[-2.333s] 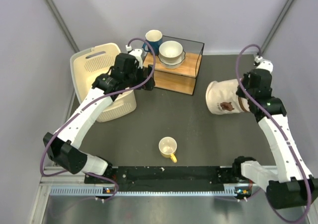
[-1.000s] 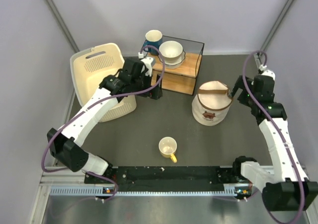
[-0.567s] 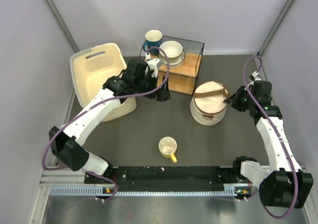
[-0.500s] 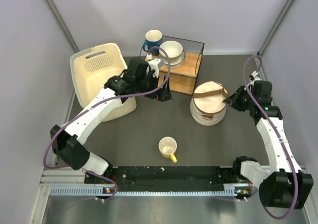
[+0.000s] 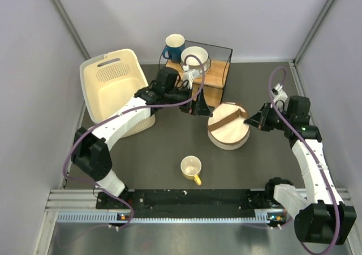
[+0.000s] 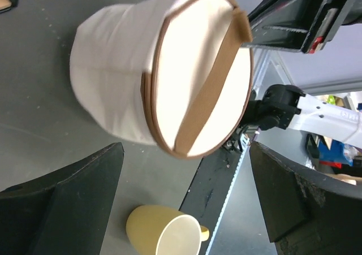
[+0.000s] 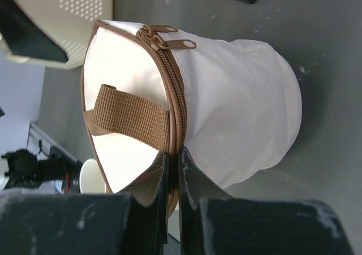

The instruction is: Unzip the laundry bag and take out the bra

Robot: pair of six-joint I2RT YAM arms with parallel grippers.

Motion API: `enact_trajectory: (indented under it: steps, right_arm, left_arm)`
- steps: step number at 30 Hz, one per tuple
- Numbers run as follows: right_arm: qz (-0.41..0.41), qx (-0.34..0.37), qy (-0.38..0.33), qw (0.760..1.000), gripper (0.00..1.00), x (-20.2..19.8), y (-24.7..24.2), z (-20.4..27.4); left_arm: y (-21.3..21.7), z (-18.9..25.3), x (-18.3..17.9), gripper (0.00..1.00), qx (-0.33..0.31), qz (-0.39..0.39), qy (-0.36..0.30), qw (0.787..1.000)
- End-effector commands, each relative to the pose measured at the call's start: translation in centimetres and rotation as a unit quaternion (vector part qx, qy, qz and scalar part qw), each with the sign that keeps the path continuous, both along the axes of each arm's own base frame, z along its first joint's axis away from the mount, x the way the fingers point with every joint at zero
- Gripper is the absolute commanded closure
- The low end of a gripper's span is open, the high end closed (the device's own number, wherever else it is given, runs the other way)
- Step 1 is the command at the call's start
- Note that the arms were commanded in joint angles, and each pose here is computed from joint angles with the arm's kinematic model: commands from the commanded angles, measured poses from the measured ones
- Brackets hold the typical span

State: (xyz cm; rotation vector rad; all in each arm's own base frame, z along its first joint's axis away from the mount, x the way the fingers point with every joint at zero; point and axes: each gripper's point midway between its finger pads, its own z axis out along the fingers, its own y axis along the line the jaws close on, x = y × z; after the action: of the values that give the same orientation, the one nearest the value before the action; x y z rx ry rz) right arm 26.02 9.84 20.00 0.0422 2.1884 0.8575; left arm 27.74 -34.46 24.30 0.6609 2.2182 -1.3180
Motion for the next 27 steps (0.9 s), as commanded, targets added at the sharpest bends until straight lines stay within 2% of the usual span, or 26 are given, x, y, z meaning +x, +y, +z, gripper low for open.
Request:
enact_trajectory:
  steps: [1, 3, 8, 12, 13, 14, 15, 16, 17, 18, 19, 20, 23, 25, 27]
  right_arm:
    - [0.096, 0.024, -0.015, 0.995, 1.0, -1.4, 2.1, 1.3]
    - [0.112, 0.04, 0.011, 0.993, 1.0, -1.6, 2.6, 1.1]
    - [0.13, 0.05, 0.008, 0.99, 1.0, -1.8, 3.1, 1.7]
    - [0.111, 0.042, 0.027, 0.993, 1.0, -1.1, 2.7, 0.6]
    - [0.108, 0.041, 0.032, 0.993, 0.86, -0.8, 2.6, 0.4]
    - [0.113, 0.05, 0.043, 0.991, 0.75, -0.5, 2.8, 0.3]
    - [0.11, 0.057, 0.052, 0.991, 0.59, -0.4, 2.9, 0.3]
    - [0.102, 0.059, 0.06, 0.991, 0.27, -0.1, 2.8, 0.3]
    - [0.073, 0.044, 0.067, 0.994, 0.2, 0.6, 2.1, 0.1]
    - [0.045, 0.037, 0.079, 0.995, 0.16, 0.9, 1.6, -0.1]
    - [0.022, 0.026, 0.093, 0.995, 0.09, 0.7, 1.0, -0.5]
    - [-0.011, 0.007, 0.089, 0.996, 0.07, 0.7, 0.2, -0.7]
    - [-0.072, 0.006, 0.108, 0.992, 0.06, -0.3, -0.8, -1.8]
    - [-0.104, 0.019, 0.092, 0.99, 0.05, -1.4, -1.0, -1.0]
    - [-0.127, 0.041, 0.087, 0.987, 0.05, -2.7, -0.9, -1.0]
  left_arm:
    - [-1.9, 2.6, 0.0, 0.02, -0.063, -0.043, -0.018, 0.997]
    - [-2.3, 2.2, 0.5, 0.02, -0.056, -0.04, -0.011, 0.998]
    - [-2.6, -0.1, 1.6, 0.05, -0.025, -0.019, 0.001, 1.0]
    - [-4.1, -1.6, 1.9, 0.17, -0.018, -0.016, 0.026, 0.999]
    - [-4.6, -1.6, 1.9, 0.21, -0.02, -0.016, 0.032, 0.999]
    - [-5.2, -1.9, 2.0, 0.28, -0.022, -0.017, 0.031, 0.999]
    - [-5.4, -2.0, 2.1, 0.34, -0.021, -0.013, 0.03, 0.999]
    - [-5.6, -2.3, 2.3, 0.67, -0.019, -0.003, 0.032, 0.999]
    - [-5.6, -2.3, 2.4, 0.88, -0.022, 0.003, 0.034, 0.999]
    - [-5.6, -2.1, 2.5, 1.0, -0.027, 0.01, 0.032, 0.999]
    - [-5.3, -2.7, 2.7, 1.0, -0.02, 0.027, 0.04, 0.999]
    - [-5.0, -2.2, 2.5, 1.0, -0.022, 0.033, 0.038, 0.998]
    - [-3.4, -2.4, 2.8, 1.0, -0.008, 0.092, 0.033, 0.995]
    - [-2.1, -3.6, 2.5, 1.0, 0.007, 0.131, 0.05, 0.99]
    - [-0.5, -3.1, 2.9, 1.0, 0.009, 0.19, 0.045, 0.981]
